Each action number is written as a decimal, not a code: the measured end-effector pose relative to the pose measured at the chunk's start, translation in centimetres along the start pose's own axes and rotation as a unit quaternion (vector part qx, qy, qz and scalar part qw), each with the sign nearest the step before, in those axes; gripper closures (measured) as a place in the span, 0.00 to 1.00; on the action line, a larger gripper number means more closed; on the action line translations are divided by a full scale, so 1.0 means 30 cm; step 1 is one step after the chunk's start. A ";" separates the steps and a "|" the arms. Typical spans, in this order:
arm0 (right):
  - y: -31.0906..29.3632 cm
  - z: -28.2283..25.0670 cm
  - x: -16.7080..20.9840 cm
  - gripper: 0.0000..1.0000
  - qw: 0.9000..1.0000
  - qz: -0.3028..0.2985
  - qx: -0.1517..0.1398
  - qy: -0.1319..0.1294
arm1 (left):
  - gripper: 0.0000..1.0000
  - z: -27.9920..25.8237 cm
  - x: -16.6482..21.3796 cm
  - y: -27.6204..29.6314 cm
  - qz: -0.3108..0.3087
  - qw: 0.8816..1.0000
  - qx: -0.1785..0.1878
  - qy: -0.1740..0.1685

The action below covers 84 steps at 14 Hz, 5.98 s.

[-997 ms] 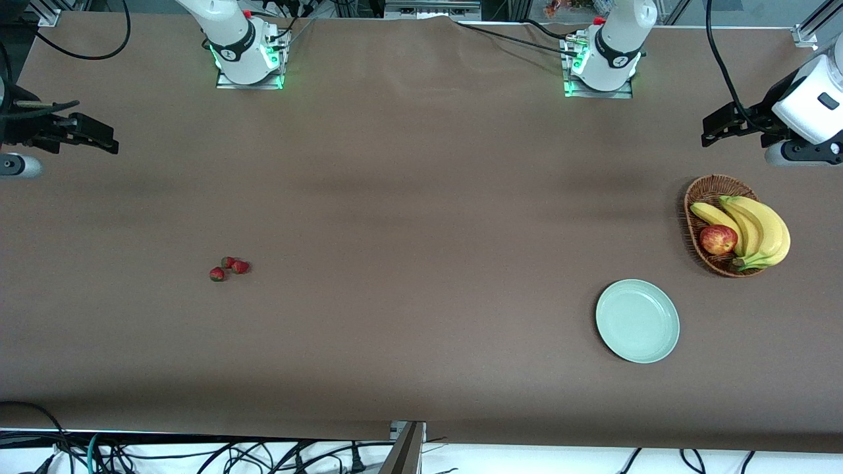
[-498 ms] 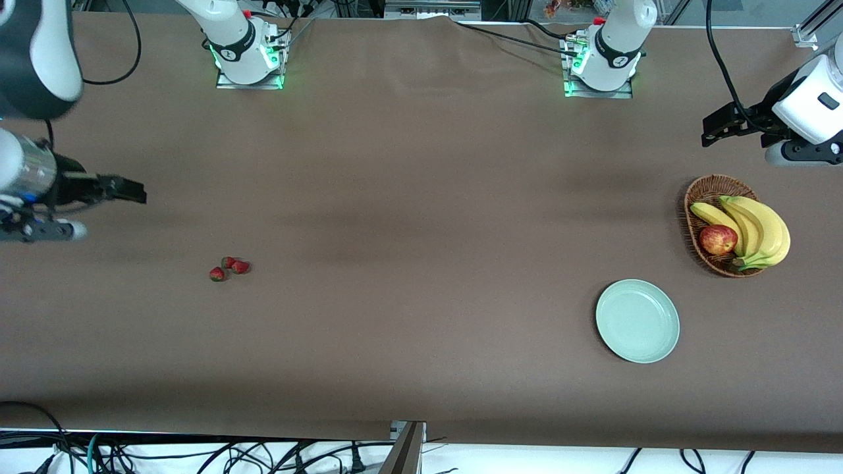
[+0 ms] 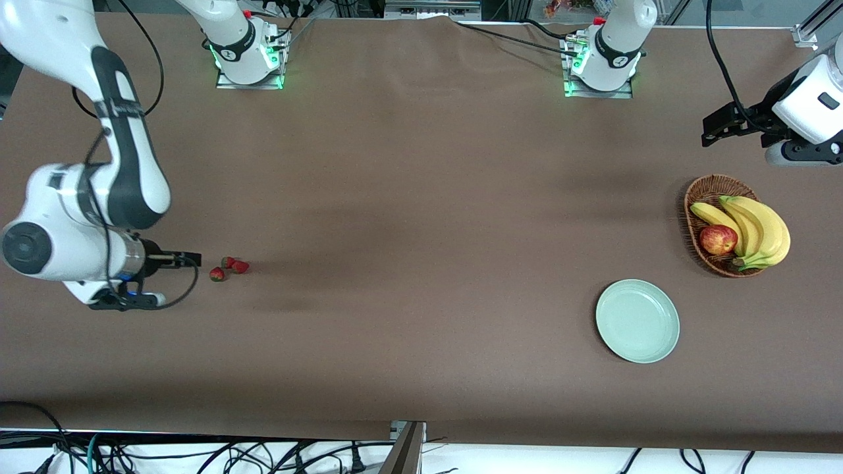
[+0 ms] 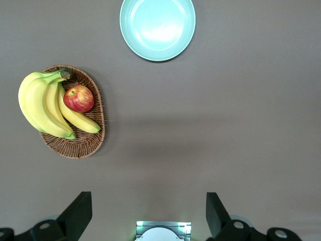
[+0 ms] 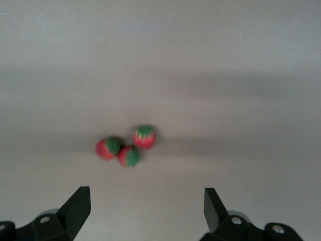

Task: Collect all strawberries into plate
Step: 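Reach the right gripper down to the strawberry cluster, then grasp one strawberry with the right gripper and lift it, then carry the strawberry to mid-table and release it with the right gripper, then grasp the strawberry with the left gripper while the right gripper reaches the cluster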

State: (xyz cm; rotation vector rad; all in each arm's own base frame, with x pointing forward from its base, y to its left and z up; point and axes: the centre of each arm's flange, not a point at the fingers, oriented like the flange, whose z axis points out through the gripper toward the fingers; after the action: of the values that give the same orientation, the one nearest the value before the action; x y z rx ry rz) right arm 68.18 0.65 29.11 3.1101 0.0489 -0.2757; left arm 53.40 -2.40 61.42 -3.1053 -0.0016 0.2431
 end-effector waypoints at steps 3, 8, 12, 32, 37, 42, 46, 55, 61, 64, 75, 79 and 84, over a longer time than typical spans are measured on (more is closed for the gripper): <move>-0.015 0.171 0.025 0.00 1.000 -0.003 0.000 0.022 | 0.00 0.000 0.000 0.000 0.000 1.000 0.000 0.000; -0.023 0.256 0.036 0.00 1.000 -0.005 0.000 0.030 | 0.00 0.000 0.000 0.000 0.000 1.000 0.000 0.000; -0.012 0.303 0.050 0.00 0.999 -0.001 0.000 0.040 | 0.00 0.000 0.000 0.000 0.000 1.000 0.000 0.000; -0.021 0.368 0.026 0.68 1.000 0.001 0.000 0.024 | 0.00 0.000 0.000 0.000 0.000 1.000 0.000 0.000; -0.116 0.226 0.070 0.68 0.999 -0.018 0.009 0.034 | 0.00 0.000 0.000 0.000 0.000 1.000 0.000 0.000; -0.738 0.043 0.013 0.68 0.998 0.018 0.013 0.057 | 0.00 0.000 0.000 -0.002 0.000 1.000 0.000 0.000; -1.273 0.076 -0.157 0.68 0.987 0.105 0.053 0.109 | 0.00 0.000 0.000 0.000 0.000 1.000 0.000 0.000; -1.867 0.348 -0.434 0.68 0.955 0.131 0.202 0.175 | 0.00 0.000 0.000 -0.001 0.000 1.000 0.000 0.000; -1.939 0.401 -0.486 0.48 0.957 0.116 0.204 0.171 | 0.00 0.000 0.000 -0.001 0.000 1.000 0.000 0.000; -1.919 0.372 -0.448 0.16 0.954 0.122 0.208 0.180 | 0.00 0.000 0.000 0.000 0.000 1.000 0.000 0.000; -0.899 0.091 0.043 0.00 0.998 -0.011 0.016 0.054 | 0.00 0.299 0.127 0.299 0.076 0.992 0.016 -0.102; -0.551 0.151 0.092 0.00 0.996 -0.084 -0.041 0.008 | 0.00 0.594 0.289 0.532 0.061 0.993 0.004 -0.097; -0.423 0.247 0.083 0.00 0.984 -0.168 -0.057 -0.005 | 0.00 0.932 0.367 0.898 -0.040 0.998 -0.011 -0.052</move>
State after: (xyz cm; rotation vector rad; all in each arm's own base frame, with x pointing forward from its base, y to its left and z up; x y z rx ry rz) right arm 68.90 13.26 21.17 2.9717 0.5709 -0.2826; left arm 59.91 -28.55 31.39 -3.1012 -0.1322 0.4029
